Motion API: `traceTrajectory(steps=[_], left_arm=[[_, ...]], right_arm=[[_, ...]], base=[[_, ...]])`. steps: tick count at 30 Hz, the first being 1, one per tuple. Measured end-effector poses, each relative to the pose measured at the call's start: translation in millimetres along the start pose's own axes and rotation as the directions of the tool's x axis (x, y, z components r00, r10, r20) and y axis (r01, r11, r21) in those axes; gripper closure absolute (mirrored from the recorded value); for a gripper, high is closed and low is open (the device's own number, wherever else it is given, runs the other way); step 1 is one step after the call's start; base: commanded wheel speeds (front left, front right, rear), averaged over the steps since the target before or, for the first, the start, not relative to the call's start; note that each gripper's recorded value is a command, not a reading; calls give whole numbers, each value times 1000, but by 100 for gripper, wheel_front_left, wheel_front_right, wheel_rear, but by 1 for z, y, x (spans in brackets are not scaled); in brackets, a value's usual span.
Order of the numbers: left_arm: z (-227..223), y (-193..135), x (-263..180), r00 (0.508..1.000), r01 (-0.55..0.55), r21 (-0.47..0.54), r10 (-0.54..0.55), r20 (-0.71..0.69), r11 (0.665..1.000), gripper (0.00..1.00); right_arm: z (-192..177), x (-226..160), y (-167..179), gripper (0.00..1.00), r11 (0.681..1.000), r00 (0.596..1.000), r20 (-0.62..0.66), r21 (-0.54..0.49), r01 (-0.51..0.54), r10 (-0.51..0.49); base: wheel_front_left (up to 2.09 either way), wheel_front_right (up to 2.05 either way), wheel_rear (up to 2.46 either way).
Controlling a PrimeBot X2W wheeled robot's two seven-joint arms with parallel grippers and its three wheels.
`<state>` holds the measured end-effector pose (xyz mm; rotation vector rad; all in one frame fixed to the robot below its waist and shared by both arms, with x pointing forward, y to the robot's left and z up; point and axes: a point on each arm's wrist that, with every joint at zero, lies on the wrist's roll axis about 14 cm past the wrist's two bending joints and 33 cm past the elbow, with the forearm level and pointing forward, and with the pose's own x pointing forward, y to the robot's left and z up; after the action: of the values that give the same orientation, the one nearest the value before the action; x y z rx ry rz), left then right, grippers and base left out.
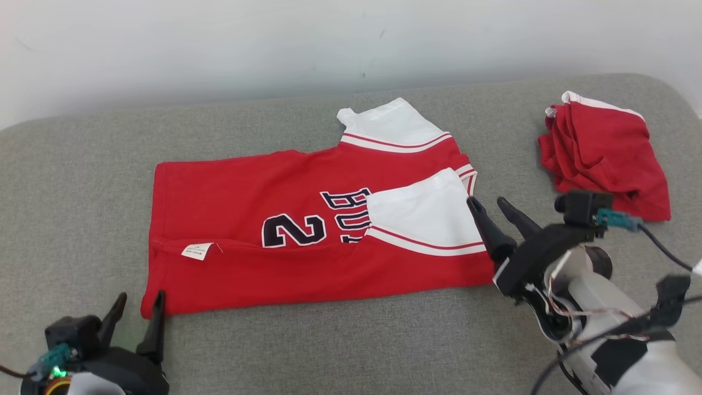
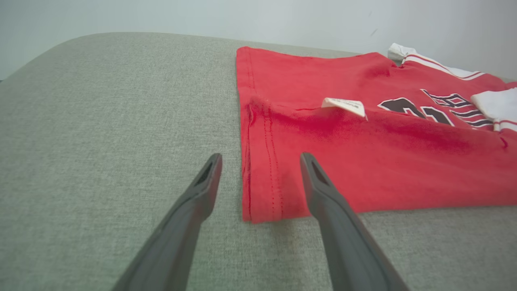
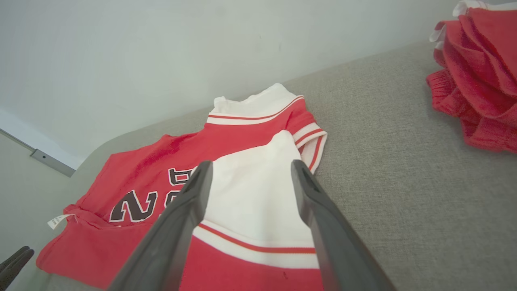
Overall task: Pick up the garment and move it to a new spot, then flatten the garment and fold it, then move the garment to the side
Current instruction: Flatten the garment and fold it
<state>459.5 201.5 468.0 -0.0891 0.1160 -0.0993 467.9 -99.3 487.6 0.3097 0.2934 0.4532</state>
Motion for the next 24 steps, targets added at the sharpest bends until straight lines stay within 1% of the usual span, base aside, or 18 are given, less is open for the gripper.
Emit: traceTrajectory(steps=[1, 5, 14, 20, 24], left_arm=[[-1, -1, -2, 1000, -1, -4, 1, 1, 1000, 0], [-8, -5, -11, 1000, -13, -20, 13, 0, 1000, 0], [-28, -5, -10, 999, -28, -36, 27, -45, 999, 0], [-31, -5, -2, 998, -35, -22, 33, -55, 999, 0], [-31, 0, -1, 997, -54, -22, 52, -56, 998, 0]], right_arm=[[-4, -4, -1, 0, 1000, 1000, -5, -27, -2, 2], [-19, -19, -9, 0, 998, 1000, -23, -68, 5, -7], [-35, -29, -24, 0, 996, 998, -54, -81, 31, -35], [-53, -32, -29, 0, 994, 993, -108, -101, 39, -50], [-67, -34, -30, 0, 994, 988, -144, -95, 45, -58]], base=[[0, 0, 0], [0, 0, 0], [0, 0, 0], [0, 0, 0], [0, 0, 0]])
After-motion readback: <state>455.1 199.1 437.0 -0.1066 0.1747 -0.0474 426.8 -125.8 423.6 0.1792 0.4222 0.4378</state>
